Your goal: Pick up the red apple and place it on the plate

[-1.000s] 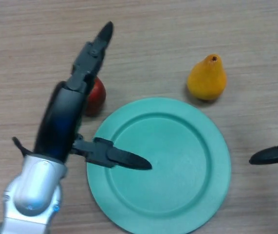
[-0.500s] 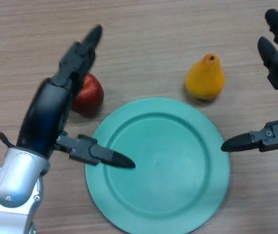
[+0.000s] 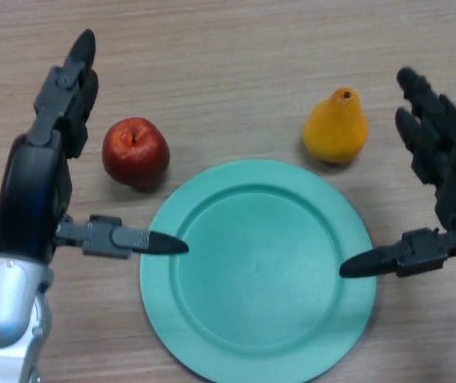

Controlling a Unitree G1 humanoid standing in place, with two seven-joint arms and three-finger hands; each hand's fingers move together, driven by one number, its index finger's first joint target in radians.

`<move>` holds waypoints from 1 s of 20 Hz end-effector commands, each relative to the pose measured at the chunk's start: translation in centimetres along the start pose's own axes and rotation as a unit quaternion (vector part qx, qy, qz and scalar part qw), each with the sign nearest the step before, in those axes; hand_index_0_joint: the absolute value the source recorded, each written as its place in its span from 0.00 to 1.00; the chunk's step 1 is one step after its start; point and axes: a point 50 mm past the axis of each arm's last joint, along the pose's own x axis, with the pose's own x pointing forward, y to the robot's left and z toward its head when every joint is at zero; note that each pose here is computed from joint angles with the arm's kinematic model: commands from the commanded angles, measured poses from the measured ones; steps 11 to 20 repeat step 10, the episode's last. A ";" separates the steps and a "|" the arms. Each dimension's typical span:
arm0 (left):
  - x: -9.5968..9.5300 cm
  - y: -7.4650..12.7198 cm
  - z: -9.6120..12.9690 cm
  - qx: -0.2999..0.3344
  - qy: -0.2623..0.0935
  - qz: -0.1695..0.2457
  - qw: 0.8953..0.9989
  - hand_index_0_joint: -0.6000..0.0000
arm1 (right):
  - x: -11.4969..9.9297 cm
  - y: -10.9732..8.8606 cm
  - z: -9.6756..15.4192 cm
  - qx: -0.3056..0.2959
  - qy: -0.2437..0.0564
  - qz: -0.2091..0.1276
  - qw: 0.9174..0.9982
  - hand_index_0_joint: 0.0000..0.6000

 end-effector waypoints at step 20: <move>-0.8 2.9 3.9 0.035 -0.101 -0.009 0.994 1.00 | -0.9 -0.3 5.6 -0.020 -0.139 -0.035 0.990 0.00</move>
